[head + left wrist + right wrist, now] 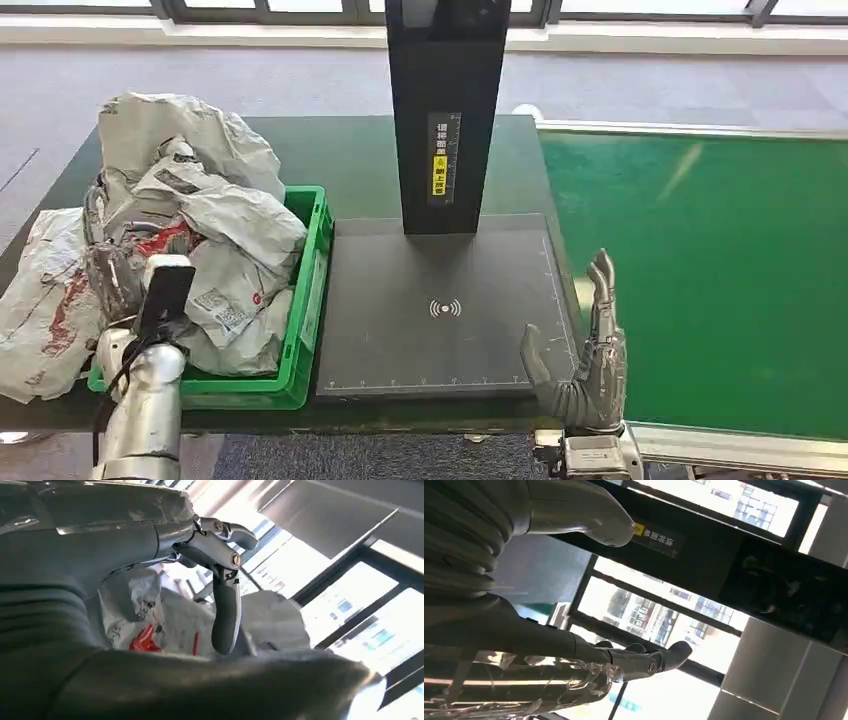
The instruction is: Moved the parcel from conveyor to table for the left to box.
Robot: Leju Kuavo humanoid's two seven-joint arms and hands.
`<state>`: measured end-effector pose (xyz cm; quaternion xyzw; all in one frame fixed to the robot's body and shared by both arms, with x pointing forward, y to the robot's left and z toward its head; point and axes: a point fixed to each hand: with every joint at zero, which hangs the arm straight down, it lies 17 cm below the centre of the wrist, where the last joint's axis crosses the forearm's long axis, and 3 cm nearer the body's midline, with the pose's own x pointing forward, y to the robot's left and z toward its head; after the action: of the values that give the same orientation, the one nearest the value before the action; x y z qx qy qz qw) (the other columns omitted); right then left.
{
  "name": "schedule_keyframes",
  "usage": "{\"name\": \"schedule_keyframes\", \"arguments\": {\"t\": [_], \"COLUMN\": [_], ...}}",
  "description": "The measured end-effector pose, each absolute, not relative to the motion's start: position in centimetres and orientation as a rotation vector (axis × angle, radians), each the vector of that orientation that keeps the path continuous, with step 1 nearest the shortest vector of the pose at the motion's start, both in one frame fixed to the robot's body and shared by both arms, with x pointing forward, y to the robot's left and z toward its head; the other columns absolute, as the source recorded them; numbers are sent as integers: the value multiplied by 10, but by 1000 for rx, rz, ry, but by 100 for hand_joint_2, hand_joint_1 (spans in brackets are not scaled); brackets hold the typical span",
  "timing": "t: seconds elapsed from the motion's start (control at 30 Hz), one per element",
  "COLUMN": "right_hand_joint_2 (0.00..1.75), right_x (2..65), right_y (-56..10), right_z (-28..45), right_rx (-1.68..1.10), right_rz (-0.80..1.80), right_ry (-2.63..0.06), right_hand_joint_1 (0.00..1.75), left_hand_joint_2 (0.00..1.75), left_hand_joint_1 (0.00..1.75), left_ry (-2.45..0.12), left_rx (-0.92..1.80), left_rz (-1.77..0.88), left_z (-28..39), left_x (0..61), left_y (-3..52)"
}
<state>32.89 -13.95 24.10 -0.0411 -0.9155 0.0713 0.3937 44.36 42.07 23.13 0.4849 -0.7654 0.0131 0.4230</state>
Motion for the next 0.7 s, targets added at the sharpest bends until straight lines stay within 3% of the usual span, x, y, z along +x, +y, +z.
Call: {"name": "schedule_keyframes", "arguments": {"t": [0.5, 0.57, 0.7], "right_hand_joint_2": [175, 175, 175], "right_x": [320, 319, 320], "right_y": [-138, -138, -138], "right_z": [246, 247, 248], "right_rx": [-116, -111, -114], "right_rz": [199, 203, 199], "right_ry": [-2336, -2338, -2337], "right_hand_joint_1": [0, 0, 0], "left_hand_joint_2": [0, 0, 0], "left_hand_joint_1": [0, 0, 0], "left_ry": [-1960, -2075, -2288], "left_rx": [1053, 859, 209], "left_rz": [-107, -11, 108], "left_z": [231, 238, 254], "left_x": [423, 418, 404], "left_y": [329, 315, 256]}}
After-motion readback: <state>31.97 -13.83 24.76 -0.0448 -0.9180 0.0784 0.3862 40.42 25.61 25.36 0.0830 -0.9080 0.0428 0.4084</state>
